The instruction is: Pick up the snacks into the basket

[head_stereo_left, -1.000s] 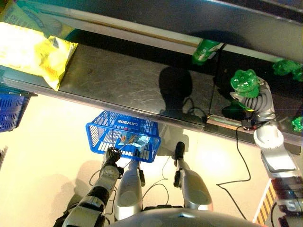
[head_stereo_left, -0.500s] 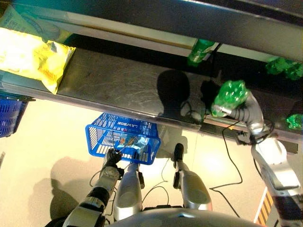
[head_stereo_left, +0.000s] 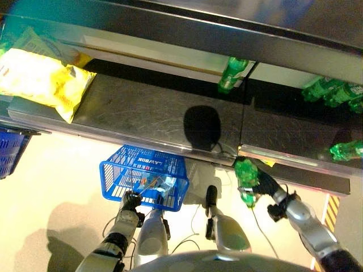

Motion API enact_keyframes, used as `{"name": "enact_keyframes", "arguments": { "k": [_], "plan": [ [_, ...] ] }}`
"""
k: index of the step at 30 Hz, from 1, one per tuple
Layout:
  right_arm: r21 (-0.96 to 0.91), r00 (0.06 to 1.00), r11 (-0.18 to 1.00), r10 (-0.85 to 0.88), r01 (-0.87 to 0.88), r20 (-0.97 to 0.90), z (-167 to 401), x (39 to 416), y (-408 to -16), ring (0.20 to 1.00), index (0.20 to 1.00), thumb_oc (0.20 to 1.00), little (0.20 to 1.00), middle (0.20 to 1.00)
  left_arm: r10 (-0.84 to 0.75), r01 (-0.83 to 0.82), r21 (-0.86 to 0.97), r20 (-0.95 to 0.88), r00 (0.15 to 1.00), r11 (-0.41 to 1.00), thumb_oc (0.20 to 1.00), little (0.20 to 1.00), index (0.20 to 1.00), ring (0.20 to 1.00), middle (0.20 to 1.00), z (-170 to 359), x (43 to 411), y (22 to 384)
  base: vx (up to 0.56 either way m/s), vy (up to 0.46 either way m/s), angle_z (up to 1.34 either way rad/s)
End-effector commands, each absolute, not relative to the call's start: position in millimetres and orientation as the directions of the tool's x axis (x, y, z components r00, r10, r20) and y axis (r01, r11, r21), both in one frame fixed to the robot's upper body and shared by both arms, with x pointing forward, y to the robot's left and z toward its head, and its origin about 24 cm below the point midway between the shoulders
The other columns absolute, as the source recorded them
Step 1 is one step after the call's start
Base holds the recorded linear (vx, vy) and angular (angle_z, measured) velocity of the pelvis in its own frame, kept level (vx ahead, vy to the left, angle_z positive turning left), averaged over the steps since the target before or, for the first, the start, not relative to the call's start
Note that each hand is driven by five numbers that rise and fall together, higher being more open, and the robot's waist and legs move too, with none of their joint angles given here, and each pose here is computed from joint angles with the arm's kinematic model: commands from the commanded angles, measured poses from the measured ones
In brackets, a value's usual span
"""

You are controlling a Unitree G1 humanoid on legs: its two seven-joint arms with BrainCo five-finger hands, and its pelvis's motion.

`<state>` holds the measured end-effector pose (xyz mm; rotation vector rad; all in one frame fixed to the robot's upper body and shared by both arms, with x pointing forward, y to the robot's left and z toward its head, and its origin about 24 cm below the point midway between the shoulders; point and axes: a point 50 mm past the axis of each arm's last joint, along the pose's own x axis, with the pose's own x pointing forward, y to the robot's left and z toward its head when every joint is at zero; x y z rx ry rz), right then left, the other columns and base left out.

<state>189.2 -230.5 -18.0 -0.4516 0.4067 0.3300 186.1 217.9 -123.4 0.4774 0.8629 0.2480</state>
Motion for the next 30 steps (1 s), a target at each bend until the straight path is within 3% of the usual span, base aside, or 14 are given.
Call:
{"name": "enact_keyframes", "arguments": {
  "k": [1,7,11,15,18,19,22,30],
  "plan": [
    [-0.442,0.934,0.824,0.289,-0.355,-0.21,30,217,-219,0.2,0.2,0.2,0.2,0.2,0.436,-0.029,0.534,-0.657,0.614,0.845,0.2,0.2,0.2,0.2,0.2,-122,187,232,0.01,-0.01,-0.07],
    [-0.442,0.946,0.837,0.285,-0.323,-0.152,39,221,-218,0.2,0.2,0.2,0.2,0.2,0.428,-0.02,0.532,-0.657,0.62,0.846,0.2,0.2,0.2,0.2,0.2,-122,188,229,0.0,-0.004,-0.02],
    [-0.548,0.934,0.757,0.308,-0.357,-0.183,39,220,-218,0.2,0.2,0.2,0.2,0.2,0.407,-0.016,0.52,-0.649,0.643,0.854,0.2,0.2,0.2,0.2,0.2,-121,191,224,0.0,0.0,0.0],
    [-0.669,0.94,0.661,0.236,-0.34,-0.245,22,226,-223,0.2,0.2,0.2,0.2,0.2,0.378,-0.054,0.497,-0.58,0.722,0.866,0.2,0.2,0.2,0.2,0.2,-107,210,214,-0.01,-0.004,0.0],
    [-0.764,0.926,0.536,0.106,-0.36,-0.363,-18,247,-220,0.2,0.2,0.2,0.2,0.2,0.241,-0.037,0.434,-0.425,0.872,0.9,0.2,0.2,0.2,0.2,0.2,-73,245,188,-0.06,-0.013,0.0],
    [-0.764,0.927,0.536,0.108,-0.359,-0.36,-18,248,-219,0.2,0.2,0.2,0.2,0.2,0.243,-0.039,0.436,-0.424,0.872,0.899,0.2,0.2,0.2,0.2,0.2,-73,245,189,-0.07,-0.009,0.0],
    [-0.798,0.918,0.465,0.091,-0.383,-0.387,-29,276,-193,0.2,0.2,0.2,0.2,0.2,0.109,0.013,0.369,-0.307,0.945,0.929,0.2,0.2,0.2,0.2,0.2,-40,274,158,-0.07,-0.001,0.01],
    [-0.789,0.921,0.475,0.192,-0.39,-0.34,-17,314,-125,0.2,0.2,0.2,0.2,0.2,-0.076,0.1,0.289,-0.094,0.993,0.952,0.2,0.2,0.2,0.2,0.2,23,320,92,-0.07,0.005,0.08]
  ]
}}
